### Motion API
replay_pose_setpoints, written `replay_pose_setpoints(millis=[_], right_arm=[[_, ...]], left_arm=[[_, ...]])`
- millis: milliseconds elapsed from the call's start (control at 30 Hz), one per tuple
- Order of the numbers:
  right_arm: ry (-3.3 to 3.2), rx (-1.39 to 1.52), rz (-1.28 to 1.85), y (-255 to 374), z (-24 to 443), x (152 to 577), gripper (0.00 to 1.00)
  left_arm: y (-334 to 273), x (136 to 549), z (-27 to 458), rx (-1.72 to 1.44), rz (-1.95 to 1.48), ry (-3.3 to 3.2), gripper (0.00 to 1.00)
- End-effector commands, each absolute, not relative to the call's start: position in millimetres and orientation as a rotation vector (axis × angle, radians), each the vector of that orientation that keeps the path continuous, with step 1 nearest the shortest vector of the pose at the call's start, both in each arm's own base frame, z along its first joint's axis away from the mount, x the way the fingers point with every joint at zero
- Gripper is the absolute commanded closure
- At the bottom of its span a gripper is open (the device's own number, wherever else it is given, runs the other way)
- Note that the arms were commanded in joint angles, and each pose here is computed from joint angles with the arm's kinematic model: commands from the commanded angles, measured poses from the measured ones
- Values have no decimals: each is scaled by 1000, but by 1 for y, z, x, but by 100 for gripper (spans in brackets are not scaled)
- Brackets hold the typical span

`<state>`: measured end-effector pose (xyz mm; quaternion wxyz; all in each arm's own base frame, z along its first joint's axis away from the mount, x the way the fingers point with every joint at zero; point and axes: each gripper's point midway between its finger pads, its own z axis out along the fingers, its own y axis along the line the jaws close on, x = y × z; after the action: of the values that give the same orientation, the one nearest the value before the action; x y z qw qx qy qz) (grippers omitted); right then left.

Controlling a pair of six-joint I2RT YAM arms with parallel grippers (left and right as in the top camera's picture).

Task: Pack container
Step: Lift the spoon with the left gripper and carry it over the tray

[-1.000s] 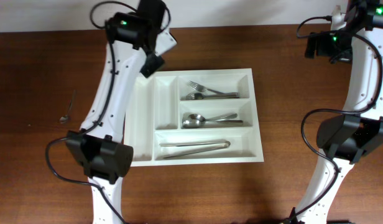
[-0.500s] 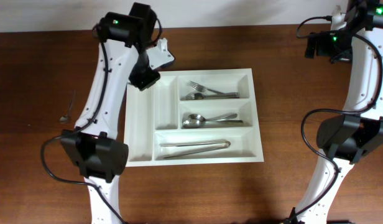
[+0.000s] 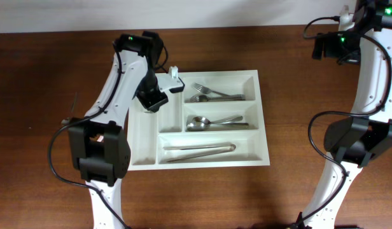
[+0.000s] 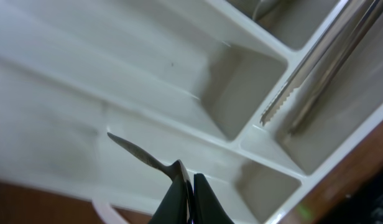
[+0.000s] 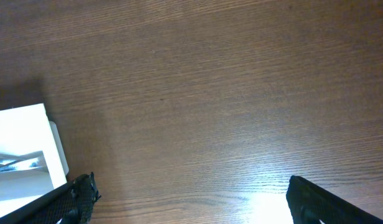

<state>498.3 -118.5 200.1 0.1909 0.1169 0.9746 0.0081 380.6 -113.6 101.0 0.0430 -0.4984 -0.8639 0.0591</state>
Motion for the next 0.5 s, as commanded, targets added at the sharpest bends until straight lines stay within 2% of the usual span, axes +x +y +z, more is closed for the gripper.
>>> replay_pose_setpoints(millis=[0,467], right_arm=[[2706,340,28,-118,213,498,1],[2706,340,28,-118,213,498,1]], left_arm=[[-116,383,97,-1634,213,-2610,98],[-105,416,95,-1921,93,-2549,98]])
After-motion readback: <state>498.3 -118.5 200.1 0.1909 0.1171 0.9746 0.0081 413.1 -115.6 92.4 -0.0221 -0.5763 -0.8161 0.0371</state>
